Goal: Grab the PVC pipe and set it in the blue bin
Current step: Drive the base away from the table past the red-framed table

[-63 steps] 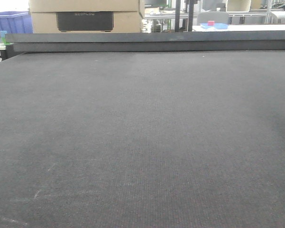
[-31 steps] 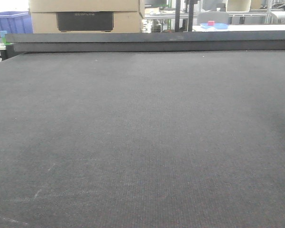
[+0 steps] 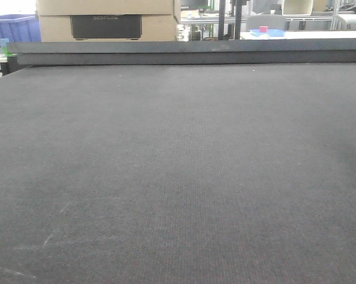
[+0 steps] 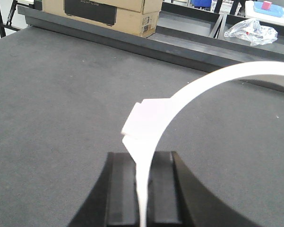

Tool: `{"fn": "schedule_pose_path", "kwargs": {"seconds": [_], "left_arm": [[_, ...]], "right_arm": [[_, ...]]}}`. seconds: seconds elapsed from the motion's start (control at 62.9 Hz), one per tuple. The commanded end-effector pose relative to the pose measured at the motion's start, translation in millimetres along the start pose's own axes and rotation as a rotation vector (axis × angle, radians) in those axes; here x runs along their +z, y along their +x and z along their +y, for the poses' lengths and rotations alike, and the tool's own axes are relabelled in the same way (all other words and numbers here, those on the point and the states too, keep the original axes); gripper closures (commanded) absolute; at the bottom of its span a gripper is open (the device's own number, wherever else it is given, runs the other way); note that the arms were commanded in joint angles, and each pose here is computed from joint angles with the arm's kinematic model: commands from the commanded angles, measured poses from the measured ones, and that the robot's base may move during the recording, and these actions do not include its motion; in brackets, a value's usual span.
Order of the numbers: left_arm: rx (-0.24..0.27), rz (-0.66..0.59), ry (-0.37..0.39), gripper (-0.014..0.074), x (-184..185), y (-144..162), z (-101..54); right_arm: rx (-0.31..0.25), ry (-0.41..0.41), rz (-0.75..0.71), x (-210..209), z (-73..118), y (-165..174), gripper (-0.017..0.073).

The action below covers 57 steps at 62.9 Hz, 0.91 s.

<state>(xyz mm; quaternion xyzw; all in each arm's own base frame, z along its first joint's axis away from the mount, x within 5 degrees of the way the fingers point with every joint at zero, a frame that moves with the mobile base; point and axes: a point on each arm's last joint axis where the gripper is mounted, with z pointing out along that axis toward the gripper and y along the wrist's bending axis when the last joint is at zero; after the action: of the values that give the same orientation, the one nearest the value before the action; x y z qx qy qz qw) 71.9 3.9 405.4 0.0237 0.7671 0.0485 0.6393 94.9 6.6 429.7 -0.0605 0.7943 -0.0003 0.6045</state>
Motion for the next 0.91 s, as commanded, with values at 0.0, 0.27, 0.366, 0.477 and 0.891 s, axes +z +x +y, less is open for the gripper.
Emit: {"fn": "schedule_pose_path", "kwargs": {"seconds": [0.0,0.27,0.366,0.477,0.891], "left_arm": [[-0.009,-0.044,0.004,0.0704,-2.3,-3.9,-0.2],[-0.009,-0.044,0.004,0.0704,-2.3,-3.9,-0.2],[-0.009,-0.044,0.004,0.0704,-2.3,-3.9,-0.2],[-0.009,-0.044,0.004,0.0704,-2.3,-3.9,-0.2],[-0.009,-0.044,0.004,0.0704,-2.3,-3.9,-0.2]], "right_arm": [[-0.014,0.012,-0.027,-2.8,-1.0,-3.3,0.0727],[-0.014,0.012,-0.027,-2.8,-1.0,-3.3,0.0727],[-0.014,0.012,-0.027,-2.8,-1.0,-3.3,0.0727],[-0.014,0.012,-0.027,-2.8,-1.0,-3.3,0.0727],[-0.014,0.012,-0.027,-2.8,-1.0,-3.3,0.0727]]}}
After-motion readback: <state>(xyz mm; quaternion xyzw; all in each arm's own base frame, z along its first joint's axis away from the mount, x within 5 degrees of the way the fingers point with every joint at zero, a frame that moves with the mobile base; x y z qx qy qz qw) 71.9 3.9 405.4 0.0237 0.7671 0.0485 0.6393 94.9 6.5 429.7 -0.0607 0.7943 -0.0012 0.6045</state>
